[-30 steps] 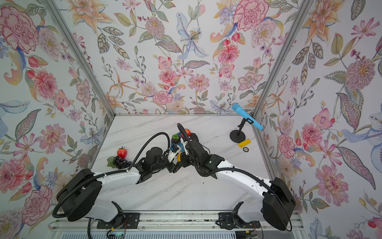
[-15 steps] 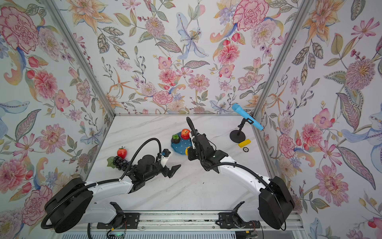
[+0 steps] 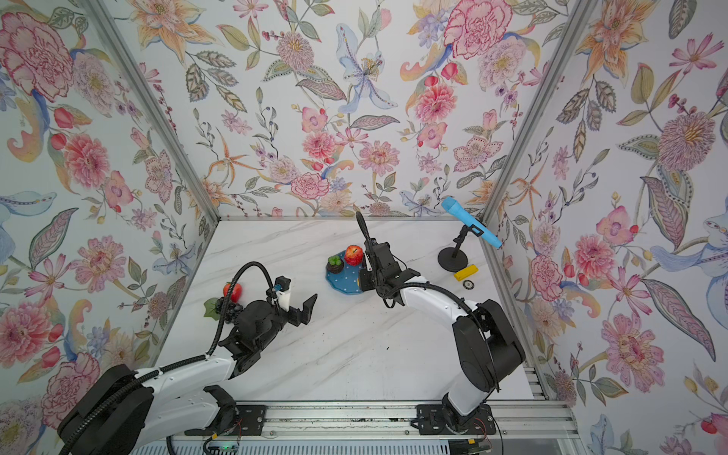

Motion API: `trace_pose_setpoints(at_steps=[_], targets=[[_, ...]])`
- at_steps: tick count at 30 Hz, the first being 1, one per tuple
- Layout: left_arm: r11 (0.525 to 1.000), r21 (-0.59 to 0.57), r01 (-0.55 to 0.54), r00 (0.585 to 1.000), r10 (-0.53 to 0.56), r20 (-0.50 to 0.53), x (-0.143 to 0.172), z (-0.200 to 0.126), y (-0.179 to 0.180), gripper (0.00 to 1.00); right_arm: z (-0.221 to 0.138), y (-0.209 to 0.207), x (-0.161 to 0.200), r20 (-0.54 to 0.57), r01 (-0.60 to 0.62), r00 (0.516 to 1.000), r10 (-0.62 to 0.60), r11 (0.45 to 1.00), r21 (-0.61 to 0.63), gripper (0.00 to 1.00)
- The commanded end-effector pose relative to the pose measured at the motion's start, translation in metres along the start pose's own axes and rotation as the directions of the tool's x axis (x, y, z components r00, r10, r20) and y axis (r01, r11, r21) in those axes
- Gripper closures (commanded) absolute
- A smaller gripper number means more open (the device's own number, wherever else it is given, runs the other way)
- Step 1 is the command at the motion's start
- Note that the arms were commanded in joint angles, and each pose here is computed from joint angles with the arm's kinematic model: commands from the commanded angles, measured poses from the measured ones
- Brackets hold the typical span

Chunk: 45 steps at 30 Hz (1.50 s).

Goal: Arrange fruit in a fruit bowl
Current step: Place the fruit in the fruit bowl.

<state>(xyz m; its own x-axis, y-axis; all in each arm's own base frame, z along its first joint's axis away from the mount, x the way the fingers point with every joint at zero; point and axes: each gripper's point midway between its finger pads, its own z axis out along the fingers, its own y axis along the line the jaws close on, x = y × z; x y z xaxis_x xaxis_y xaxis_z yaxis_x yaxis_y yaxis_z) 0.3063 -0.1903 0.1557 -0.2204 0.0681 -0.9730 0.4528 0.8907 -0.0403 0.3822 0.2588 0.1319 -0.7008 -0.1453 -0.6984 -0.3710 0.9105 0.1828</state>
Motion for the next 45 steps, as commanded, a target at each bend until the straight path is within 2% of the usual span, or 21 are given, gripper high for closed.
trace_pose_setpoints(at_steps=[1,19,45], targets=[[0.999,0.016,0.048,0.999,-0.048,0.015,0.003,0.001,-0.001,0.06,0.01,0.004,-0.012,0.008,0.014,1.0,-0.014,1.0,-0.023,1.0],[0.998,0.018,0.063,0.998,-0.063,0.01,0.007,0.0,-0.001,0.06,0.044,-0.003,-0.013,-0.043,0.026,0.999,-0.026,1.0,-0.007,1.0],[0.999,-0.017,0.037,0.999,-0.036,0.01,0.007,-0.004,0.005,0.06,0.043,-0.024,0.007,-0.08,0.028,0.997,-0.023,0.998,0.06,1.0]])
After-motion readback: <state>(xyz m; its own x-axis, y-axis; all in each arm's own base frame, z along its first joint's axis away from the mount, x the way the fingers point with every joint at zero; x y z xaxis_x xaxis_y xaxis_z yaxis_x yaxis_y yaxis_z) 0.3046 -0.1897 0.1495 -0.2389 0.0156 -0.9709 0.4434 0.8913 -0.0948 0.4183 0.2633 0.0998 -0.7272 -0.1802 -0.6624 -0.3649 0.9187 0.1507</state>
